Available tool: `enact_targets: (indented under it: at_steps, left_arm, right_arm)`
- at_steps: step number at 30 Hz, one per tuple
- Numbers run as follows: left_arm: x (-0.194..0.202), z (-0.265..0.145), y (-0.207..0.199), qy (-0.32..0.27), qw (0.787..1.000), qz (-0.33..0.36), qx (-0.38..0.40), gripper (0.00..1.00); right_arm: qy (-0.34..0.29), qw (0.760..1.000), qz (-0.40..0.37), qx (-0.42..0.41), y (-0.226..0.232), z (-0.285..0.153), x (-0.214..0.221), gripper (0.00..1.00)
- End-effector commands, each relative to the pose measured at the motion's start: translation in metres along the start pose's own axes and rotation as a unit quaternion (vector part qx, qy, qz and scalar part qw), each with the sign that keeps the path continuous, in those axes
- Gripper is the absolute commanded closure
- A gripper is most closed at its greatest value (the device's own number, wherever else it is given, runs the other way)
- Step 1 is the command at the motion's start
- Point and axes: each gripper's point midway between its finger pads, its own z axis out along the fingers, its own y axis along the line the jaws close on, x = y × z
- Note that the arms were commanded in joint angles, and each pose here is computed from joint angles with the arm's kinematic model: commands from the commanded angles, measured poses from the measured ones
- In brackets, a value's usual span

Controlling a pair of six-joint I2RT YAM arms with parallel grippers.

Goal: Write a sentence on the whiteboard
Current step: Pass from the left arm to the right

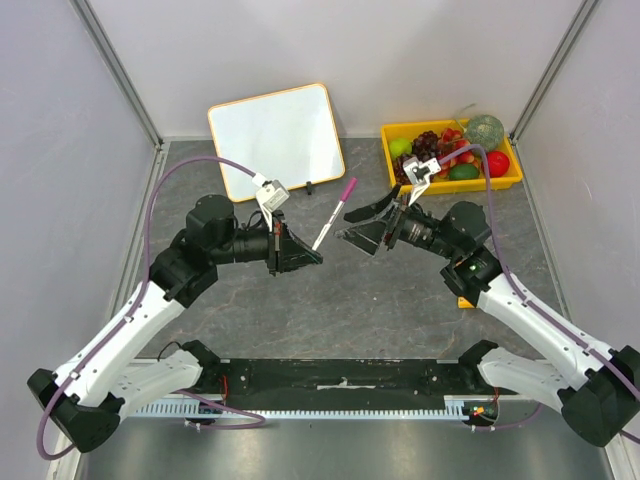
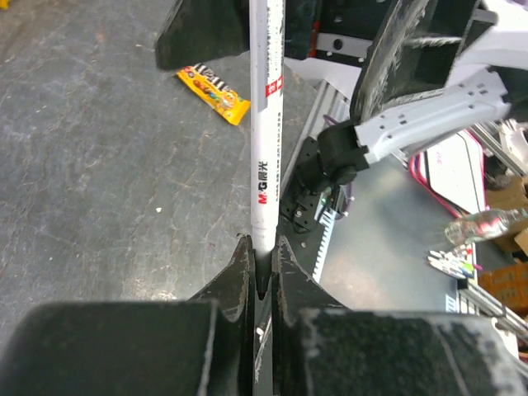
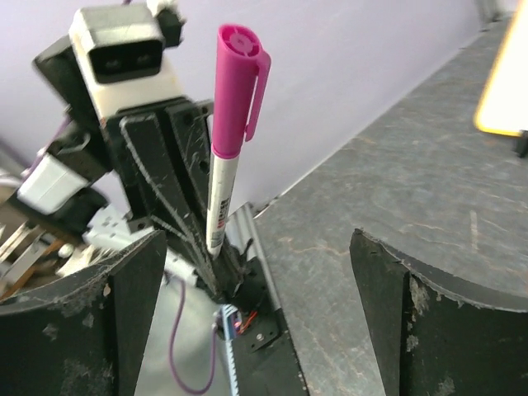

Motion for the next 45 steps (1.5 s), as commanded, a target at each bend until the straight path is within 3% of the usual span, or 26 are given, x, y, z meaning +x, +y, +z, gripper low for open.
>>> enact_targets:
  at_steps: [1,4,13,22,28,33,36,38,43,45]
  left_arm:
    - [-0.002,-0.01,-0.026,0.033,0.997,0.036,0.055,0.98]
    - [-0.002,-0.011,-0.037,0.042,0.994,0.041,0.089,0.98]
    - [0.006,-0.012,-0.046,0.067,0.989,0.036,0.128,0.98]
    - [0.012,-0.014,-0.046,0.08,0.987,0.036,0.132,0.98]
    - [0.013,-0.015,-0.048,0.081,0.987,0.039,0.136,0.98]
    - [0.015,-0.015,-0.047,0.084,0.986,0.037,0.136,0.98]
    - [0.016,-0.014,-0.045,0.087,0.987,0.036,0.133,0.98]
    - [0.017,-0.014,-0.043,0.088,0.987,0.034,0.128,0.98]
    - [0.016,-0.007,-0.016,0.076,0.996,0.016,0.049,0.39]
    - [0.019,-0.002,0.002,0.072,0.997,-0.003,0.003,0.28]
  right_arm:
    - [0.017,0.99,-0.023,-0.135,0.058,-0.004,-0.011,0.02]
    - [0.024,0.985,-0.017,-0.167,0.068,-0.003,-0.01,0.07]
    - [0.039,0.98,0.003,-0.195,0.074,-0.002,-0.006,0.42]
    - [0.098,0.979,-0.007,-0.176,0.061,-0.003,0.015,0.45]
    - [0.102,0.981,0.001,-0.167,0.057,-0.002,0.019,0.59]
    - [0.103,0.98,0.002,-0.171,0.058,-0.003,0.019,0.76]
    - [0.103,0.979,-0.001,-0.174,0.059,-0.004,0.018,1.0]
    - [0.099,0.979,-0.005,-0.176,0.061,-0.005,0.018,1.0]
    - [0.1,0.99,-0.012,-0.095,0.03,0.001,0.023,1.0]
    - [0.104,0.993,-0.014,-0.047,0.011,0.002,0.027,1.0]
